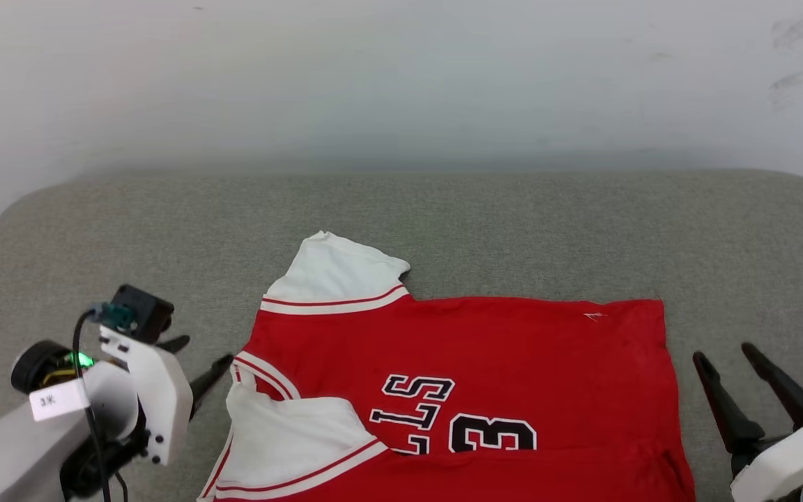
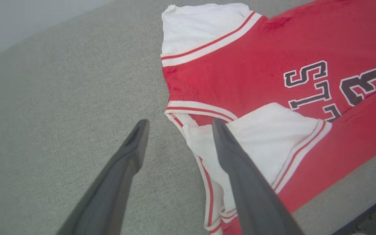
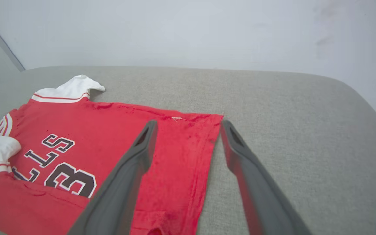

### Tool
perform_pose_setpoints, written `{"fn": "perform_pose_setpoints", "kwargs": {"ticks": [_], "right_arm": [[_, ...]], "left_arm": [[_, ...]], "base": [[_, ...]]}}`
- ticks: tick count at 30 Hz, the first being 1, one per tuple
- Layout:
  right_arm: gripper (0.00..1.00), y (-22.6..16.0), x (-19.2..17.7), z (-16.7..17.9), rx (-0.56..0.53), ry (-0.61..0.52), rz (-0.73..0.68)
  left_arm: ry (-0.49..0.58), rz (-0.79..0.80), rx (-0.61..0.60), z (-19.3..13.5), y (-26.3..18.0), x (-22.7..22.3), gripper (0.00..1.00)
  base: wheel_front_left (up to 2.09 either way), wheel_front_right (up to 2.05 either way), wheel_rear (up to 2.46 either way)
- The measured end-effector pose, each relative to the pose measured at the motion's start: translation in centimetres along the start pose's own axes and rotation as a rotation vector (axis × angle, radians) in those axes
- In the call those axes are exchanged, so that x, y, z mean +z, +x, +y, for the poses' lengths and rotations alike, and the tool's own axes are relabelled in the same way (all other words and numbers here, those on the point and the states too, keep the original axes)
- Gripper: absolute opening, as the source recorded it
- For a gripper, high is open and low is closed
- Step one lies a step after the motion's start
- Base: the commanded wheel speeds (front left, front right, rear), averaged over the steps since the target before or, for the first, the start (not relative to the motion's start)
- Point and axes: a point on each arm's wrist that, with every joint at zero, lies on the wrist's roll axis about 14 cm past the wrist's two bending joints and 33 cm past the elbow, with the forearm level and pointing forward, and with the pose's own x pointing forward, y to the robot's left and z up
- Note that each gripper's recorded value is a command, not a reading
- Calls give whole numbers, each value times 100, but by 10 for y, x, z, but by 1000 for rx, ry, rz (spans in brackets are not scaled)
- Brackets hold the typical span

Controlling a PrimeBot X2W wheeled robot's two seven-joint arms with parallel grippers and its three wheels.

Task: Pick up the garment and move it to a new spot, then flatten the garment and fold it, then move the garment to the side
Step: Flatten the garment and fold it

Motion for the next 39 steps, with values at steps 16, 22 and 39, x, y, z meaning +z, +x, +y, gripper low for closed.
{"fn": "perform_pose_setpoints", "kwargs": {"ticks": [16,22,39], "right_arm": [[100,24,15,-1,-71,-24,-109],[100,38,0,-13,-108,-28,-73],[100,64,-42,-35,-151,-45,29]], "left_arm": [[47,137,-71,27,110,83,100],[-2,280,-113,26,160,83,100],[73,563,-125,29,243,27,100]], "base": [[0,0,0],[0,0,0],[0,0,0]]}}
